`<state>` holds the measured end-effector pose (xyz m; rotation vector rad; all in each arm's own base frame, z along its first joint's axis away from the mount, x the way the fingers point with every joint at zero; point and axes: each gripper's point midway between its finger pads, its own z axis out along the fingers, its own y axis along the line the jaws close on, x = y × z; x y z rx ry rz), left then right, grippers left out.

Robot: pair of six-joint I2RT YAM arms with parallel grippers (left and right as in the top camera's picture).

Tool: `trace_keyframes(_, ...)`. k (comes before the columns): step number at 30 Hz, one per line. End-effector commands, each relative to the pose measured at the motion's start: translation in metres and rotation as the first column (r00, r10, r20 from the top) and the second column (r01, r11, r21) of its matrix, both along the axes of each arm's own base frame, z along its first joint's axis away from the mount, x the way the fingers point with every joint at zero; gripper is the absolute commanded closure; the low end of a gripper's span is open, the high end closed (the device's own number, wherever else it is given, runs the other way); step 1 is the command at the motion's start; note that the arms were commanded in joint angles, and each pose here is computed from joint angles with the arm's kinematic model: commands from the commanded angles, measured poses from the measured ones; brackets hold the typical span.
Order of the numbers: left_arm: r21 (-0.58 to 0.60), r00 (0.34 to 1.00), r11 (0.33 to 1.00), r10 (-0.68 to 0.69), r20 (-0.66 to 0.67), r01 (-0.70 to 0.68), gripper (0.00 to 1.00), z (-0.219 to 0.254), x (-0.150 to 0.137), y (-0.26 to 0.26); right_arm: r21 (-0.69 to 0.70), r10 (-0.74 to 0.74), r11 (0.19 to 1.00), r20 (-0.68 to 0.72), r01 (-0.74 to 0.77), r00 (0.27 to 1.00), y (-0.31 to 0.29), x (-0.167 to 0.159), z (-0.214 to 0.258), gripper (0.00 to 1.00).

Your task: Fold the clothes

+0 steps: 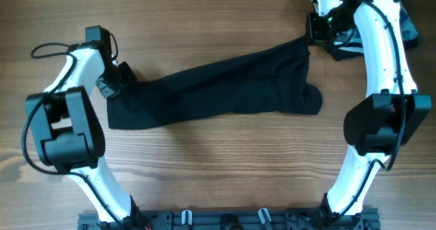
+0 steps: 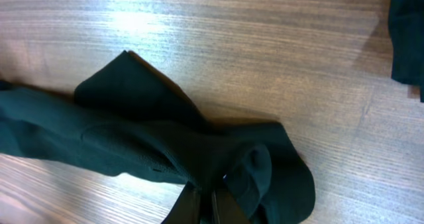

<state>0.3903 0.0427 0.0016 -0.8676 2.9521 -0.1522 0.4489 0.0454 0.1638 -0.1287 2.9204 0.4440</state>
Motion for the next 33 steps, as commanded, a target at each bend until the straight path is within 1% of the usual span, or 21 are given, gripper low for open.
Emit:
trace_keyframes(1,0.029,0.995,1.000,-0.015,0.099,0.012,0.96,-0.015,0.031,0.006,-0.022,0.006,1.000,0.002,-0.005,1.000,-0.004,0.004,-0.006,0.96)
trace_keyframes(3,0.047,0.974,0.999,-0.014,0.228,0.004,0.96,-0.003,0.061,0.011,-0.022,0.006,1.000,0.004,-0.005,1.000,-0.004,0.004,-0.006,0.96)
trace_keyframes(4,0.041,0.954,0.999,-0.019,0.298,0.007,0.92,0.010,0.077,0.010,-0.022,0.006,1.000,0.005,-0.005,1.000,-0.004,0.004,-0.006,0.96)
trace_keyframes(5,0.030,0.936,0.999,-0.023,0.350,0.013,0.75,0.021,0.088,0.008,-0.022,0.005,1.000,0.005,-0.005,1.000,-0.004,0.004,-0.006,0.96)
trace_keyframes(6,0.014,0.914,1.000,-0.028,0.404,0.024,0.43,0.037,0.099,0.005,-0.021,0.005,1.000,0.004,-0.005,1.000,-0.003,0.004,-0.006,0.96)
trace_keyframes(7,0.009,0.904,1.000,-0.030,0.427,0.029,0.21,0.047,0.103,0.004,-0.021,0.001,1.000,0.003,-0.001,1.000,-0.004,0.004,-0.006,0.96)
trace_keyframes(8,0.012,0.899,1.000,-0.031,0.436,0.029,0.09,0.055,0.104,0.004,-0.020,-0.002,1.000,0.002,0.002,1.000,-0.003,0.004,-0.006,0.96)
trace_keyframes(9,0.013,0.900,0.999,-0.034,0.434,0.031,0.05,0.062,0.100,0.003,-0.020,-0.002,1.000,0.002,0.002,1.000,-0.003,0.004,-0.006,0.96)
trace_keyframes(10,0.012,0.911,0.999,-0.039,0.411,0.037,0.05,0.065,0.092,0.002,-0.020,-0.002,1.000,0.002,0.002,1.000,-0.003,0.004,-0.006,0.96)
trace_keyframes(12,0.025,0.937,0.994,-0.107,0.334,0.104,0.14,0.055,0.072,-0.001,-0.020,0.002,1.000,0.004,-0.002,1.000,-0.002,0.004,-0.006,0.96)
trace_keyframes(13,0.026,0.946,0.991,-0.132,0.296,0.130,0.21,0.049,0.063,-0.002,-0.020,0.004,1.000,0.006,-0.004,1.000,-0.001,0.005,-0.006,0.96)
trace_keyframes(16,0.037,0.957,0.982,-0.188,0.220,0.185,0.35,0.031,0.040,-0.003,-0.020,0.011,1.000,0.013,-0.011,1.000,0.002,0.006,-0.006,0.96)
trace_keyframes(18,0.055,0.944,0.966,-0.258,0.208,0.252,0.36,0.018,0.032,-0.004,-0.020,0.011,1.000,0.013,-0.011,1.000,0.002,0.006,-0.006,0.96)
trace_keyframes(20,0.066,0.935,0.960,-0.280,0.219,0.272,0.37,0.009,0.031,-0.004,-0.020,0.011,1.000,0.012,-0.011,1.000,0.002,0.006,-0.006,0.95)
trace_keyframes(23,0.053,0.904,0.943,-0.331,0.270,0.330,0.47,0.007,0.036,-0.012,-0.020,0.011,1.000,0.012,-0.011,1.000,0.002,0.006,-0.006,0.95)
trace_keyframes(27,0.079,0.882,0.937,-0.346,0.321,0.339,0.48,0.012,0.050,-0.017,-0.020,0.011,1.000,0.012,-0.011,1.000,0.002,0.006,-0.006,0.95)
trace_keyframes(30,0.085,0.871,0.929,-0.366,0.328,0.359,0.49,0.014,0.052,-0.026,-0.021,0.012,1.000,0.013,-0.011,1.000,0.002,0.006,-0.006,0.94)
trace_keyframes(33,0.113,0.845,0.925,-0.377,0.380,0.362,0.48,0.039,0.063,-0.029,-0.021,0.012,1.000,0.013,-0.011,1.000,0.002,0.006,-0.006,0.94)
